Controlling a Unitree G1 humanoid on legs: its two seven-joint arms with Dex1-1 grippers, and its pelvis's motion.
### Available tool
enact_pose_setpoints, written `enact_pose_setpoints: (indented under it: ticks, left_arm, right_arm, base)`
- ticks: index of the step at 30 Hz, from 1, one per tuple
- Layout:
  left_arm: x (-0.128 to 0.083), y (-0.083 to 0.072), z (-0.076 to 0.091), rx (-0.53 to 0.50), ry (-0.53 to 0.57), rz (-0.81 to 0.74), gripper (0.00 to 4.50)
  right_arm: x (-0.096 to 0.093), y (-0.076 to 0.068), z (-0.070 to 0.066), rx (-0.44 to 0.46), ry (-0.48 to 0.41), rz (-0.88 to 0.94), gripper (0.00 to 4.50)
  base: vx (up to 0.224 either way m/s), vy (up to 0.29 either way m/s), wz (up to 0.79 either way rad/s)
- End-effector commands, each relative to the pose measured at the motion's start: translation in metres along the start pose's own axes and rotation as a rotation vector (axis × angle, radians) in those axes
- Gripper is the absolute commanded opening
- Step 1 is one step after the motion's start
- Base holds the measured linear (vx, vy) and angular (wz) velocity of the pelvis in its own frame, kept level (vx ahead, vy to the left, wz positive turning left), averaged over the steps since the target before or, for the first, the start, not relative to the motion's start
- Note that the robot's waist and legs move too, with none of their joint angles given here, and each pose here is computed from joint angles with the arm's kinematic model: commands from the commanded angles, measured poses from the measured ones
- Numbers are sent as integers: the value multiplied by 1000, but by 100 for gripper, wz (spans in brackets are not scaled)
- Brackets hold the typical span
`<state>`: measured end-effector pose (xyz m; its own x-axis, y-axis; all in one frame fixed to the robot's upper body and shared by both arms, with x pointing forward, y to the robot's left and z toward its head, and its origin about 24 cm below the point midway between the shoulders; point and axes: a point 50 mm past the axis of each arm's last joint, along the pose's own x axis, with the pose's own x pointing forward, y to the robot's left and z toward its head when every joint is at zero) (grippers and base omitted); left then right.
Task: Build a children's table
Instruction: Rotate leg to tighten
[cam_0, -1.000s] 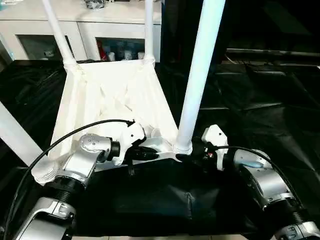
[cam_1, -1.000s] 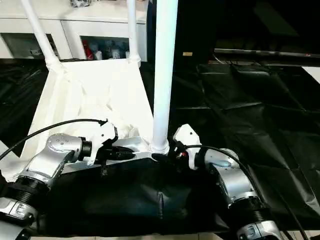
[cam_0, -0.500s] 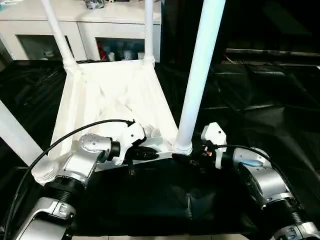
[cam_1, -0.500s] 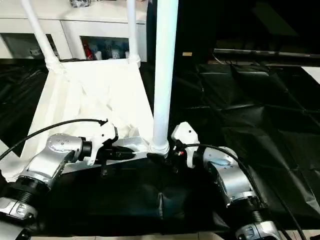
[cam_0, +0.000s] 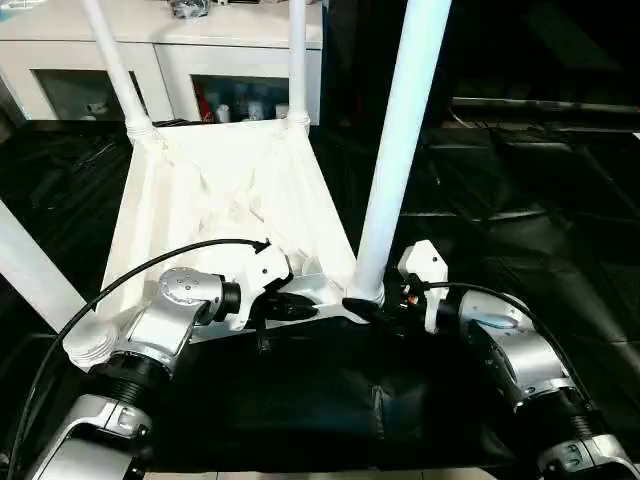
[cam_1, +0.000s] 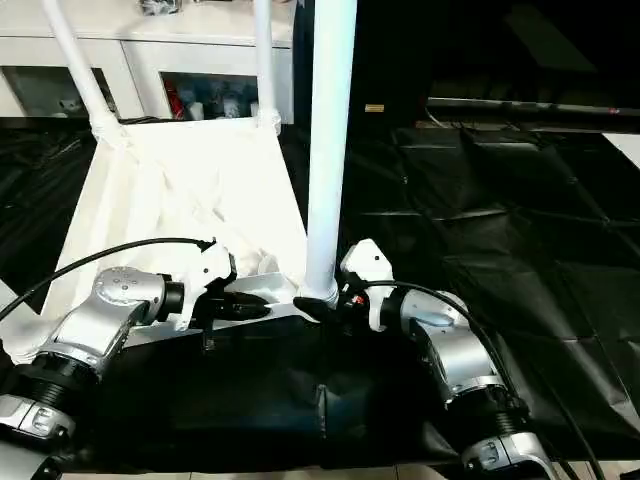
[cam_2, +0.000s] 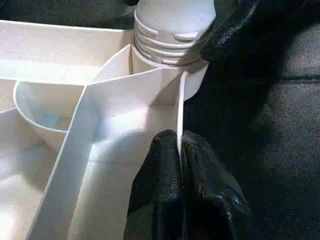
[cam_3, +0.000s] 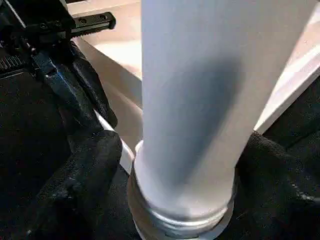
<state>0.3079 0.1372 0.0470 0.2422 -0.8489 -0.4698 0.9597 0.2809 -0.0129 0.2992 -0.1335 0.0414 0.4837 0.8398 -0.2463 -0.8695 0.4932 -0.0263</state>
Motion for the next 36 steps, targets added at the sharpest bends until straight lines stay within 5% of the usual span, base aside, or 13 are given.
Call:
enact_pose_setpoints:
  ticks: [1,10,24,29,36]
  left_arm:
    - [2,-3,-1,-31,-42,-6,0]
    - [1,-3,-2,-30,-41,-4,0]
    - [2,-4,-2,-34,-41,-8,0]
    - [26,-7,3,-46,-26,50,0]
    - [73,-11,26,-59,-25,166,0]
  right_arm:
    - [0,-3,6,-4,-21,0,342]
    - [-1,-3,1,-17,16,12,265]
    - [1,1,-8,8,38,1,253]
    - [15,-1,-25,89,59,-270,252]
    - [49,4,-16,195,43,-476,252]
  base:
    - [0,0,0]
    - [0,0,0]
    - [0,0,0]
    - [0,0,0]
    - [0,0,0]
